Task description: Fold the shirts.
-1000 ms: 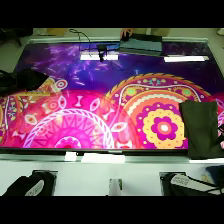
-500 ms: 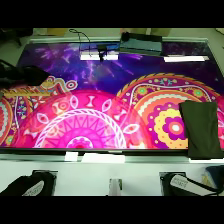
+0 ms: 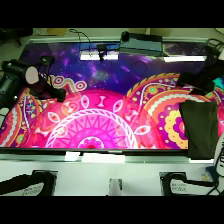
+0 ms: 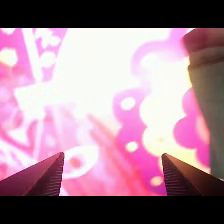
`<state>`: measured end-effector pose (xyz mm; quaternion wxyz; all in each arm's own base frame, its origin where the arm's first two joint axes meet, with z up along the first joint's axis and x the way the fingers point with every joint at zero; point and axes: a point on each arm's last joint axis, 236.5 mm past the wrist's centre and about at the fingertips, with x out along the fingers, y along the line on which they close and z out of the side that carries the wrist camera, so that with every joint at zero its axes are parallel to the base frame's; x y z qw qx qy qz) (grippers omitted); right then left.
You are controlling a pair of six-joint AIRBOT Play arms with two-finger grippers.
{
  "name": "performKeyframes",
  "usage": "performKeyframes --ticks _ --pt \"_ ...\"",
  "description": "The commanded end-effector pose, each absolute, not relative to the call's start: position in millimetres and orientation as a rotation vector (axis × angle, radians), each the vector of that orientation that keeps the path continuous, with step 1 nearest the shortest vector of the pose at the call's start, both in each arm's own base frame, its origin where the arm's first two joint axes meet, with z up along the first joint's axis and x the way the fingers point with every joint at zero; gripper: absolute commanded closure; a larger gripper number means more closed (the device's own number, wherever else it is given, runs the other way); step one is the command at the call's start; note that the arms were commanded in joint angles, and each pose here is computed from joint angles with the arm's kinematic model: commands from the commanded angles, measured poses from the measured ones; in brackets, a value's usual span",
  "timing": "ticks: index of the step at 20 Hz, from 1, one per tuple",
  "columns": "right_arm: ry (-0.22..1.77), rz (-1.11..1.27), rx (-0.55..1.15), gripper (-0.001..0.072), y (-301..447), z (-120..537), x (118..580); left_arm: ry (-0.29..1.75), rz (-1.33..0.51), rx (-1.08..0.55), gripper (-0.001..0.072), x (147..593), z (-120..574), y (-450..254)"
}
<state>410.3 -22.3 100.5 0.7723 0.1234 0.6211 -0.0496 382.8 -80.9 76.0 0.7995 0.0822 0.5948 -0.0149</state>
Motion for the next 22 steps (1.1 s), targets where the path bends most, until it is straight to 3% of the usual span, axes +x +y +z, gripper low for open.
performKeyframes --ticks 1,22 --pt "1.471 -0.045 0.237 0.0050 16.3 83.8 396.4 1.236 -0.034 0.135 0.0053 383.6 77.5 -91.2" --pt "1.456 -0.044 0.237 0.0055 16.7 84.0 399.9 1.230 -0.036 0.135 0.0052 383.2 79.8 -91.2"
